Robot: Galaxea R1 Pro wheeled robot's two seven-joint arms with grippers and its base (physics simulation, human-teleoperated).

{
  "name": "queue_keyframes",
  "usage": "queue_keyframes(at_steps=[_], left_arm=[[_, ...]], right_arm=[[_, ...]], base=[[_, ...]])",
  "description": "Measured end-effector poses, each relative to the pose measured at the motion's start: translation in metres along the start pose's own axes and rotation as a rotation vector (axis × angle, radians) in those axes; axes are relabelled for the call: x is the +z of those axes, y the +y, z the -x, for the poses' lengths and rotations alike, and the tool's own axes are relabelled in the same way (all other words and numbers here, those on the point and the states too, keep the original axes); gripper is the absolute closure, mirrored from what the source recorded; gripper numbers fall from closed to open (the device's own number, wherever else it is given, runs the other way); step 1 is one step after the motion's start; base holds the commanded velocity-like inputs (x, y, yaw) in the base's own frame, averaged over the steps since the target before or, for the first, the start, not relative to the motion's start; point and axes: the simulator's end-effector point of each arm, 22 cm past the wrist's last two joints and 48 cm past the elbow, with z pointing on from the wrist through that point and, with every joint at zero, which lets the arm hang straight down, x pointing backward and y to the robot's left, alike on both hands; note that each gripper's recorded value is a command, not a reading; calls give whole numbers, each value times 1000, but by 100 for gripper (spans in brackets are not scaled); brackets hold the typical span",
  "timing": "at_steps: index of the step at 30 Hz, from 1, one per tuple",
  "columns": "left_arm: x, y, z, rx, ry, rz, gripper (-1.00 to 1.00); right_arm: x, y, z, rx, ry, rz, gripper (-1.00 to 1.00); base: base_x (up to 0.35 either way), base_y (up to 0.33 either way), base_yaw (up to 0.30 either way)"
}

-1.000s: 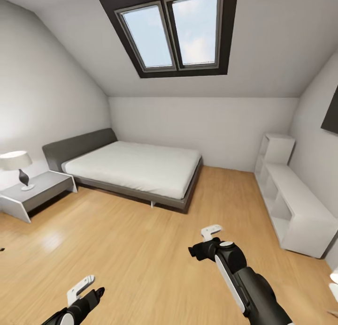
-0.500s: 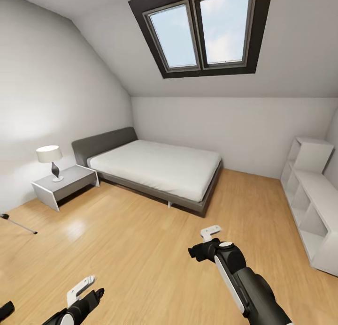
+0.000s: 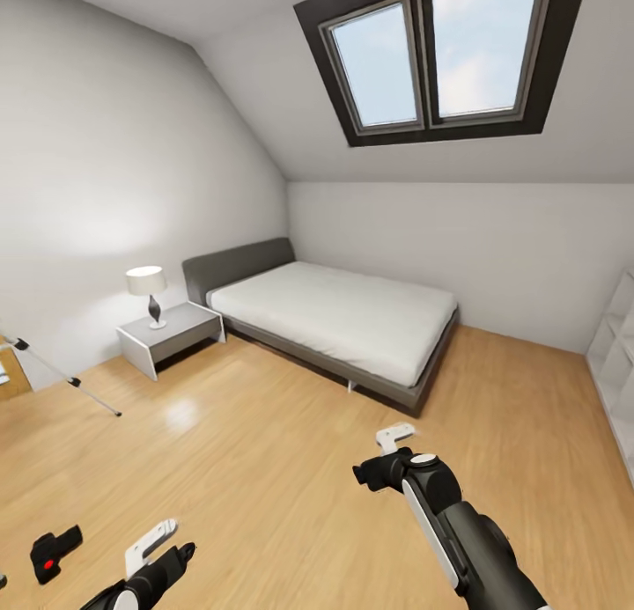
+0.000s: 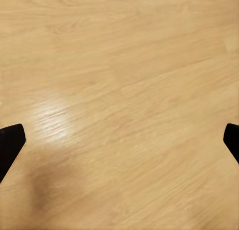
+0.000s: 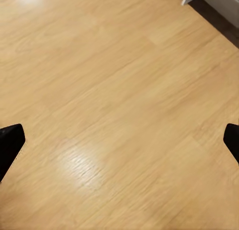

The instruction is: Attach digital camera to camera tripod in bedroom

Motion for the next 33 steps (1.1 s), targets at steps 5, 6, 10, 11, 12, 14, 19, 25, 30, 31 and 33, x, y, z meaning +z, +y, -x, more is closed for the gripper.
queue_keyframes(at_steps=[5, 6, 10, 11, 12, 14, 19, 25, 30, 31, 33], left_arm=[[0, 0, 0, 0, 1, 0, -100], [0, 0, 0, 0, 1, 0, -100], [0, 2, 0, -3, -1, 4, -100], [0, 3, 1, -6, -1, 6, -100], [0, 5, 2, -10, -3, 8, -100], [0, 7, 2, -14, -4, 11, -100], [-1, 14, 5, -31, -10, 22, -100], [-1, 16, 6, -38, -12, 26, -100], [-1, 17, 6, -38, -12, 26, -100], [-1, 17, 6, -38, -12, 26, -100], [-1, 17, 6, -38, -12, 26, -100]], right_arm=[[0, 0, 0, -1, 0, -1, -100], [0, 0, 0, -1, 0, -1, -100], [0, 0, -1, -1, 1, -1, -100], [0, 0, -1, -2, 1, -1, -100], [0, 0, -1, -2, 1, -1, -100], [0, 0, -1, -2, 2, -1, -100], [1, 0, -1, -3, 3, -2, -100], [1, 0, -1, -4, 3, -2, -100], [1, 0, -2, -5, 3, -2, -100], [1, 0, -2, -5, 4, -2, -100], [1, 0, -2, -5, 4, -2, -100]], base=[[281, 0, 288], [313, -54, 285], [309, -120, 284], [298, -171, 283], [298, -171, 283], [288, -187, 283], [275, -207, 282], [267, -218, 278], [265, -221, 268], [265, -221, 267], [265, -221, 268]])
